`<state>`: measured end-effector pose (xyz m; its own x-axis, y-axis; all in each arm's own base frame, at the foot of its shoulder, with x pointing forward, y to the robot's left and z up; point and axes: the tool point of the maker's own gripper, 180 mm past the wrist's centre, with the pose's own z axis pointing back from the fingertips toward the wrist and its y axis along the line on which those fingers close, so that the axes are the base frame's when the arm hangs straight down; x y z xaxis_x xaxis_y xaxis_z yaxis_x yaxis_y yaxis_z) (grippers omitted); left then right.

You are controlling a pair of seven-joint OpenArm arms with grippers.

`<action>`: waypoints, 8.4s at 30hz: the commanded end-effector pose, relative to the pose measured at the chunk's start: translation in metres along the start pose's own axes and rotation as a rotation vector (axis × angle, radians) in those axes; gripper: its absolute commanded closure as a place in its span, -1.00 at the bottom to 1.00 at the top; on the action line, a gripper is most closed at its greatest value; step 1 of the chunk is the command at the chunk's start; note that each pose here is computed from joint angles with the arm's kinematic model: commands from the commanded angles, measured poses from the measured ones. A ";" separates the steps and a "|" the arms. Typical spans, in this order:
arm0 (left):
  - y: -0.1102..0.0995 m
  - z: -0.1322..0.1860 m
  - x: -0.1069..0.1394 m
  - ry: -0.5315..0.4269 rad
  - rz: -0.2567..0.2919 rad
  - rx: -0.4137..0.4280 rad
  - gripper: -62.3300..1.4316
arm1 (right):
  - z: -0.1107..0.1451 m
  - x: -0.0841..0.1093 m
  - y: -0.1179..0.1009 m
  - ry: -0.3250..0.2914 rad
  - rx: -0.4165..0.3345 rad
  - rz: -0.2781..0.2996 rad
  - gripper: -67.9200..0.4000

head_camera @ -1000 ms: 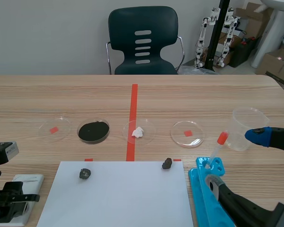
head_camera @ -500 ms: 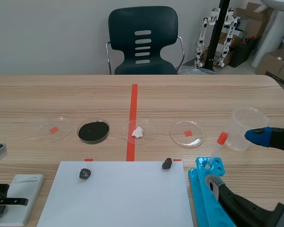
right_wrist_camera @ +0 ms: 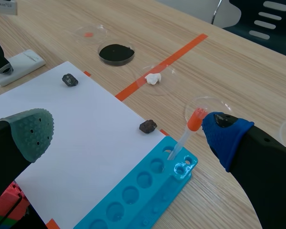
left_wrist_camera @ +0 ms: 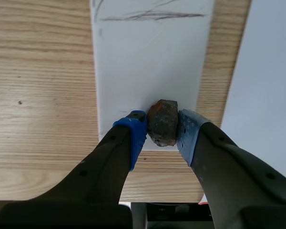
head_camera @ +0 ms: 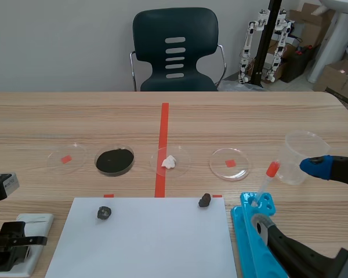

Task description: Rub the mineral on the streak plate below the first streak

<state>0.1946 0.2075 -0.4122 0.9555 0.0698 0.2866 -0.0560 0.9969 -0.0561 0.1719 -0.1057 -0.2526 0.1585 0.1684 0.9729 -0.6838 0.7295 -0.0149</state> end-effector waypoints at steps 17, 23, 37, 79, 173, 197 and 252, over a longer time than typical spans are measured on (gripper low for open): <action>0.043 0.007 0.000 0.020 -0.062 0.232 0.74 | -0.003 0.011 -0.001 -0.042 0.000 0.002 -1.00; 0.044 0.007 0.001 0.016 -0.060 0.243 0.74 | -0.003 0.011 -0.001 -0.042 0.000 0.002 -1.00; -0.013 -0.003 -0.001 -0.015 -0.047 -0.020 0.74 | -0.003 0.011 -0.001 -0.042 0.000 0.002 -1.00; 0.004 -0.002 -0.012 0.053 -0.069 0.063 0.74 | -0.003 0.011 -0.001 -0.042 0.000 0.002 -1.00; -0.009 0.048 0.072 -0.588 -0.222 0.134 0.74 | -0.003 0.011 -0.001 -0.042 0.000 0.002 -1.00; -0.137 0.153 0.007 -0.933 -0.596 -0.358 0.73 | -0.003 0.011 -0.001 -0.042 0.000 0.002 -1.00; -0.137 0.151 0.004 -0.917 -0.601 -0.354 0.74 | -0.003 0.011 -0.001 -0.042 0.000 0.002 -1.00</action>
<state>0.1599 0.0789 -0.2666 0.2437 -0.2840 0.9273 0.5646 0.8190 0.1024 0.1719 -0.1057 -0.2526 0.1585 0.1684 0.9729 -0.6838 0.7295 -0.0149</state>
